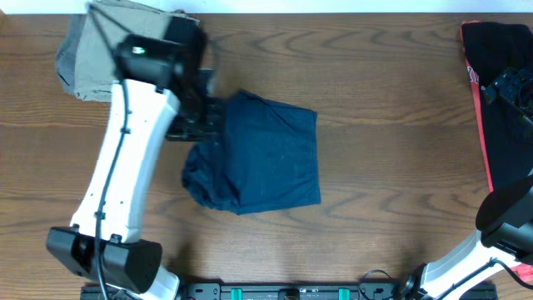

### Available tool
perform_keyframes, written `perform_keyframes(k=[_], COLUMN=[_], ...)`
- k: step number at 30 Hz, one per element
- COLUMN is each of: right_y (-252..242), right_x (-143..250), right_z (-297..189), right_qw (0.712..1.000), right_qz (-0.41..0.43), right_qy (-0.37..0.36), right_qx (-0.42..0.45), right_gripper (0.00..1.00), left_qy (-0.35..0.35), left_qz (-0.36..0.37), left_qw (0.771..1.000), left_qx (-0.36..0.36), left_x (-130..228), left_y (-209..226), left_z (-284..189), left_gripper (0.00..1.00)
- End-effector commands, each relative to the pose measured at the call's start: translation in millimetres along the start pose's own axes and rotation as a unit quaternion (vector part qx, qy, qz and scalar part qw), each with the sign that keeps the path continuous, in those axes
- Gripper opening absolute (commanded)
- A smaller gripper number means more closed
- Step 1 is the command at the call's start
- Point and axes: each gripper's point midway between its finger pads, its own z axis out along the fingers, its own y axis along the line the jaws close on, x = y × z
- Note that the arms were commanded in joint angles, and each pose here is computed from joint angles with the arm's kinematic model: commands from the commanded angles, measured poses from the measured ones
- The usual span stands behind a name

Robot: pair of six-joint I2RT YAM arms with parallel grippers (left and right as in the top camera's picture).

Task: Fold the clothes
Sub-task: 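Fold the grasped left edge rightward over the pants with the left gripper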

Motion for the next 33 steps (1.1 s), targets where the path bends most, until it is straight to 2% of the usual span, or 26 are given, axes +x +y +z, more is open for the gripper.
perform_keyframes(k=[1, 14, 27, 33], right_y=[-1, -1, -2, -1], right_x=[-2, -2, -2, -2], right_z=[1, 1, 1, 1], right_qw=[1.0, 1.0, 1.0, 1.0], right_qz=[0.007, 0.007, 0.007, 0.007], right_qy=[-0.001, -0.001, -0.001, -0.001], right_qx=[0.004, 0.004, 0.004, 0.004], right_gripper=[0.99, 0.99, 0.99, 0.99], left_qy=[-0.009, -0.03, -0.038, -0.055], left_qz=[0.008, 0.05, 0.094, 0.081], left_qw=[1.0, 0.998, 0.993, 0.992], left_qx=[0.001, 0.024, 0.055, 0.073], left_x=[0, 2, 11, 11], left_y=[-19, -89, -132, -150], left_z=[3, 45, 82, 106], left_gripper=[0.06, 0.06, 0.06, 0.06])
